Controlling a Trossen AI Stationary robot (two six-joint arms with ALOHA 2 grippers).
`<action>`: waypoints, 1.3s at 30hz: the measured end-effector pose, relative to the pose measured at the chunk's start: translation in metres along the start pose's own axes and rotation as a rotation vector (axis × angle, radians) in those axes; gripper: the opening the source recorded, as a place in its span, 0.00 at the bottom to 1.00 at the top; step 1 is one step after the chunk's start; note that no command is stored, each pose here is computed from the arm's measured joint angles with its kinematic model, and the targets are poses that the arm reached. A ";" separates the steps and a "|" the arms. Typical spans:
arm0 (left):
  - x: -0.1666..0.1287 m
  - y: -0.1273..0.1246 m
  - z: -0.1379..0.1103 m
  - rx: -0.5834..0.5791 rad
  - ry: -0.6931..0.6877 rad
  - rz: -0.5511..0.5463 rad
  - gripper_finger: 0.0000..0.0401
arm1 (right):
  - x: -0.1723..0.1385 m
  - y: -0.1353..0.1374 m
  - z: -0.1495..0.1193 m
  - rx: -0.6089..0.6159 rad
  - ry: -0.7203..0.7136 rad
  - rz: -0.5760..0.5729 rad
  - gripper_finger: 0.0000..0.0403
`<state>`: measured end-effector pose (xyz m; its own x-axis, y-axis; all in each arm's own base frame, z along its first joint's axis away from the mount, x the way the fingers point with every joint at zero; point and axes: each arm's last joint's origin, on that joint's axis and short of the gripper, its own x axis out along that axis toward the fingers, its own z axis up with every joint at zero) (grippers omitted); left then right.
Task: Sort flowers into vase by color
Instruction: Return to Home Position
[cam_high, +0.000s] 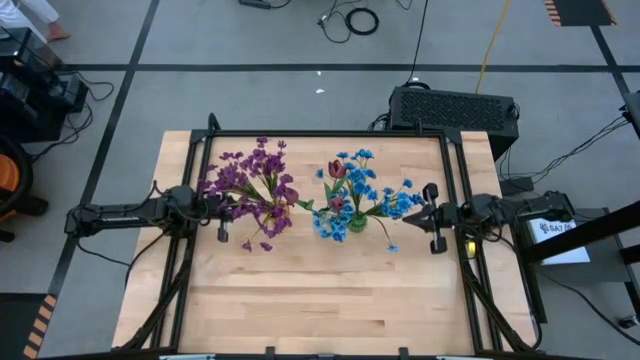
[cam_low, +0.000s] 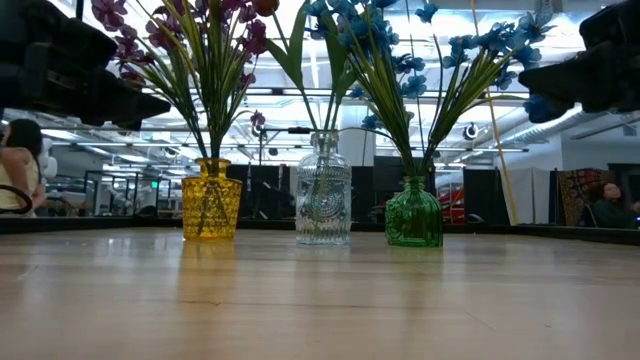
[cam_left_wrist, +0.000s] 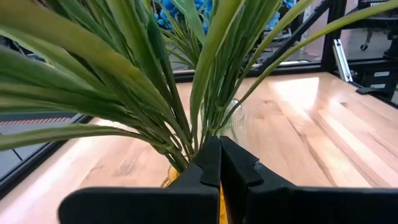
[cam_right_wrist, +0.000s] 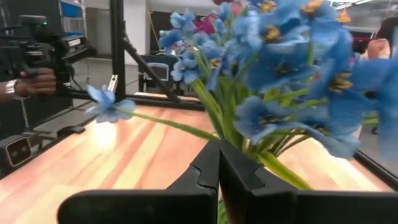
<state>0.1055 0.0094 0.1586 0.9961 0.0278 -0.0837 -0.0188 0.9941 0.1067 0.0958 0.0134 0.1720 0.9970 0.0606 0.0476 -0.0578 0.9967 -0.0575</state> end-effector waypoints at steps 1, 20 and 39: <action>0.000 0.000 0.000 0.000 0.000 -0.001 0.00 | 0.000 -0.001 0.000 0.005 0.001 0.000 0.00; -0.002 -0.001 0.006 0.057 -0.071 -0.044 0.00 | 0.001 -0.005 -0.003 -0.040 0.031 0.022 0.00; -0.007 0.002 0.006 -0.037 -0.083 -0.013 0.00 | 0.001 -0.005 -0.003 -0.011 0.031 0.022 0.00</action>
<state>0.0991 0.0106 0.1649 1.0000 0.0081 -0.0027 -0.0079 0.9976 0.0692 0.0975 0.0081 0.1690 0.9966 0.0804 0.0151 -0.0792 0.9944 -0.0693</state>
